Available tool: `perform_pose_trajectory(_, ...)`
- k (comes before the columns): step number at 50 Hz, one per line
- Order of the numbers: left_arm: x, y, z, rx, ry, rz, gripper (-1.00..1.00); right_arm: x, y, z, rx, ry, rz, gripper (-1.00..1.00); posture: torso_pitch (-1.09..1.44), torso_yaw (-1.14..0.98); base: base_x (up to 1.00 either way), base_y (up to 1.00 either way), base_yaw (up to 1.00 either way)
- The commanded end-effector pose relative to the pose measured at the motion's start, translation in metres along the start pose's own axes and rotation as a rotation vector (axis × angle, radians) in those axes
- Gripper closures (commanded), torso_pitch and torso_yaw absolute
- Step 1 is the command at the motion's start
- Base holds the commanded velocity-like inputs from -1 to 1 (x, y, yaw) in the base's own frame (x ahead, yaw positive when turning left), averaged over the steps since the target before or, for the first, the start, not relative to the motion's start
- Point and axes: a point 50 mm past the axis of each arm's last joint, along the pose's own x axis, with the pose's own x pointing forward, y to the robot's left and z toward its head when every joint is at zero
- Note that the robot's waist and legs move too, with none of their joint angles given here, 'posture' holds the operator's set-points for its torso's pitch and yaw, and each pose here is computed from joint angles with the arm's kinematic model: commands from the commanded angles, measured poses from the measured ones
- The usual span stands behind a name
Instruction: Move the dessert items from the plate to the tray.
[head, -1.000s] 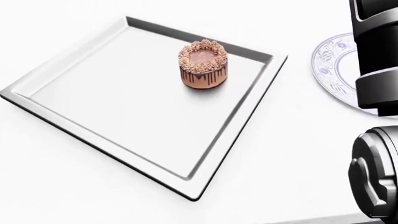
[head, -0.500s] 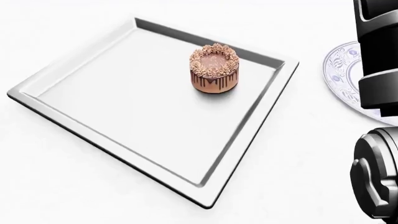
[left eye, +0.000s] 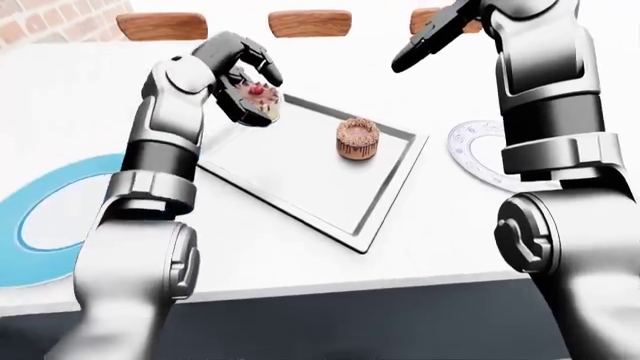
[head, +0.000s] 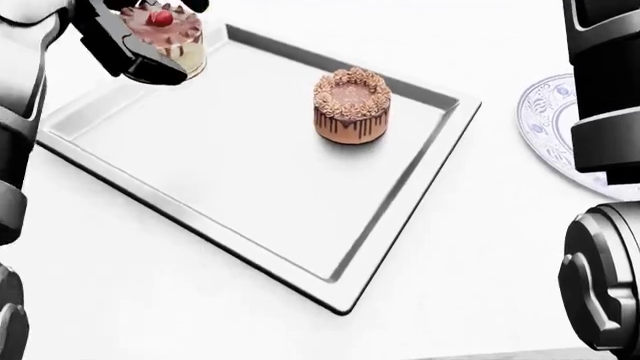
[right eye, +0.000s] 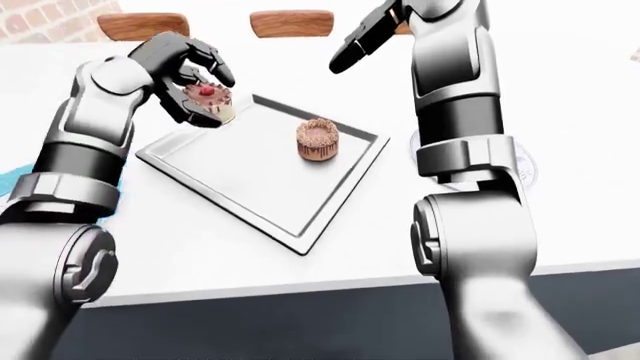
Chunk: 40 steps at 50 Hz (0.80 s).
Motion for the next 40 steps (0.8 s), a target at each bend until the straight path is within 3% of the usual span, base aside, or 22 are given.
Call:
perform_pose_trajectory(1, -0.001, 0.011, 0.026, 0.052, -0.111, 0.068, 0.68, -0.005, -0.014, 0.021, -0.017, -0.08, -0.057, -1.0, 0.0, 0.0, 0.0, 0.0, 0.0)
perform_pose_trajectory(7, 0.014, -0.033, 0.01, 0.067, -0.112, -0.012, 0.68, -0.006, -0.013, 0.022, -0.017, -0.079, -0.056, -1.0, 0.0, 0.0, 0.0, 0.0, 0.0)
perform_pose_trajectory(10, 0.017, -0.046, 0.001, 0.074, -0.097, -0.034, 0.69, -0.007, -0.014, 0.022, -0.016, -0.078, -0.058, -1.0, 0.0, 0.0, 0.0, 0.0, 0.0)
perform_pose_trajectory(15, 0.018, -0.053, -0.001, 0.078, -0.099, -0.048, 0.59, -0.007, -0.014, 0.022, -0.017, -0.078, -0.057, -1.0, 0.0, 0.0, 0.0, 0.0, 0.0)
perform_pose_trajectory(17, 0.018, -0.048, 0.001, 0.07, -0.1, -0.04, 0.29, -0.008, -0.016, 0.022, -0.016, -0.078, -0.058, -1.0, 0.0, 0.0, 0.0, 0.0, 0.0)
perform_pose_trajectory(18, 0.018, -0.049, 0.0, 0.078, -0.093, -0.047, 0.39, -0.008, -0.016, 0.022, -0.018, -0.078, -0.059, -1.0, 0.0, 0.0, 0.0, 0.0, 0.0)
perform_pose_trajectory(19, 0.017, -0.048, 0.001, 0.073, -0.097, -0.043, 0.14, -0.008, -0.016, 0.021, -0.015, -0.078, -0.059, -1.0, 0.0, 0.0, 0.0, 0.0, 0.0)
perform_pose_trajectory(20, 0.017, -0.045, 0.002, 0.075, -0.096, -0.037, -0.59, -0.008, -0.016, 0.02, -0.018, -0.076, -0.059, -1.0, 0.0, 0.0, 0.0, 0.0, 0.0)
perform_pose_trajectory(21, 0.017, -0.043, 0.003, 0.071, -0.096, -0.033, -1.0, -0.008, -0.017, 0.02, -0.016, -0.076, -0.061, -1.0, 0.0, 0.0, 0.0, 0.0, 0.0)
perform_pose_trajectory(31, 0.014, -0.026, 0.016, 0.083, -0.11, -0.007, -1.0, -0.009, -0.017, 0.023, -0.016, -0.077, -0.066, -1.0, 0.0, 0.0, 0.0, 0.0, 0.0)
perform_pose_trajectory(34, 0.007, -0.003, 0.026, 0.066, -0.131, 0.04, -1.0, -0.01, -0.019, 0.022, -0.018, -0.077, -0.068, -1.0, 0.0, 0.0, 0.0, 0.0, 0.0)
perform_pose_trajectory(40, -0.023, 0.056, 0.029, 0.005, -0.167, 0.224, -1.0, -0.014, -0.027, 0.019, -0.021, -0.068, -0.092, -1.0, 0.0, 0.0, 0.0, 0.0, 0.0)
